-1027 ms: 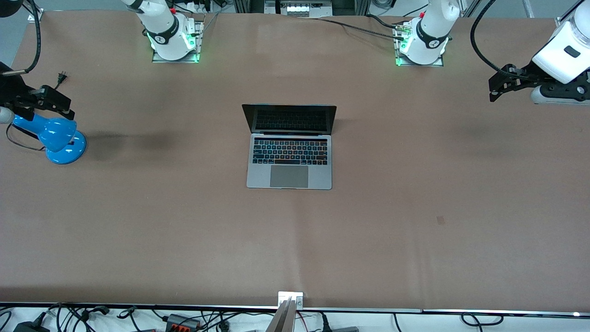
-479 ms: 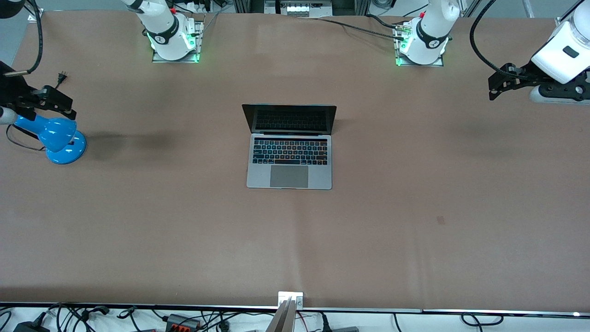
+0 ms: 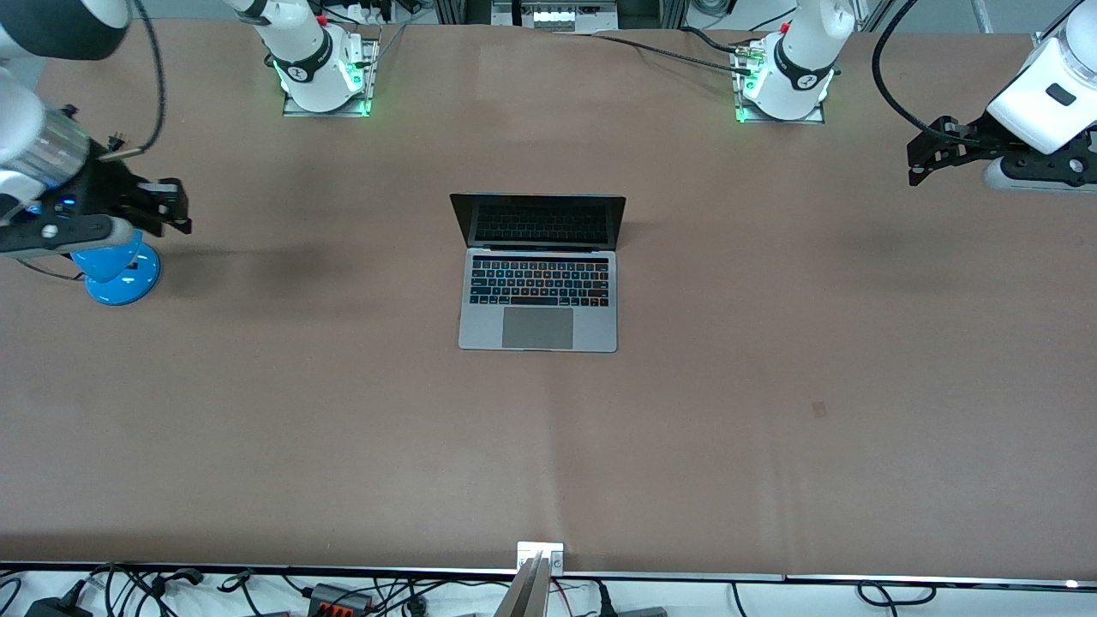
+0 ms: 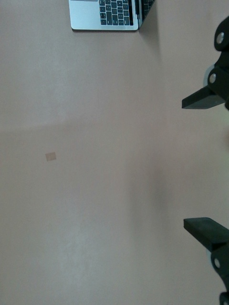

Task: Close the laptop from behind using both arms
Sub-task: 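Move the right gripper from rest toward the open laptop's screen, then position the right gripper behind the screen while the left gripper approaches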

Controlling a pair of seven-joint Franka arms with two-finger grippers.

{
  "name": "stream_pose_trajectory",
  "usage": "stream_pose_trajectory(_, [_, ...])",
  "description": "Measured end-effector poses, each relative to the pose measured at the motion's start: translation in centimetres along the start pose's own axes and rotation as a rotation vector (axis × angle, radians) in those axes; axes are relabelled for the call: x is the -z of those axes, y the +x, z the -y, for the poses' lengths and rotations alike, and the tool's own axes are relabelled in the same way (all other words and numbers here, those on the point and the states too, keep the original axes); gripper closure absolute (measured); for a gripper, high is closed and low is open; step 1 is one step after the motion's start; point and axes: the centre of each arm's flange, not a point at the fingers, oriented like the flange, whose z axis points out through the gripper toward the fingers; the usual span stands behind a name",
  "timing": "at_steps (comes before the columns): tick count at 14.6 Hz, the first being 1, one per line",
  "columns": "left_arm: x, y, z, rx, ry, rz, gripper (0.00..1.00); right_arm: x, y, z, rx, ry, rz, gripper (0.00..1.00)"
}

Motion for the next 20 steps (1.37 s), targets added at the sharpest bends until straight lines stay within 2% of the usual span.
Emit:
stream_pose_trajectory(1, [0.1, 0.0, -0.1, -0.001, 0.000, -0.001, 0.00, -0.3, 0.1, 0.8, 0.013, 0.000, 0.011, 0.79])
stream_pose_trajectory(2, [0.1, 0.0, -0.1, -0.003, 0.000, -0.002, 0.00, -0.6, 0.3, 1.4, 0.024, -0.001, 0.017, 0.93])
stream_pose_trajectory(3, [0.1, 0.0, -0.2, -0.004, 0.000, -0.002, 0.00, -0.8, 0.4, 2.2, 0.038, -0.001, 0.022, 0.99])
stream_pose_trajectory(7, [0.2, 0.0, -0.9, -0.016, 0.002, -0.003, 0.00, -1.7, 0.6, 8.5, 0.092, -0.011, 0.042, 0.99])
stream_pose_trajectory(10, [0.2, 0.0, -0.9, -0.017, 0.002, -0.003, 0.00, -3.0, 0.3, 15.0, 0.086, -0.020, 0.065, 0.99])
stream_pose_trajectory(15, [0.2, 0.0, -0.9, -0.017, 0.002, -0.003, 0.00, -7.1, -1.4, 25.8, 0.085, -0.056, 0.129, 0.99])
stream_pose_trajectory(20, [0.3, 0.0, -0.9, -0.017, 0.002, -0.004, 0.00, -9.8, -1.4, 27.8, 0.051, 0.065, 0.226, 0.99])
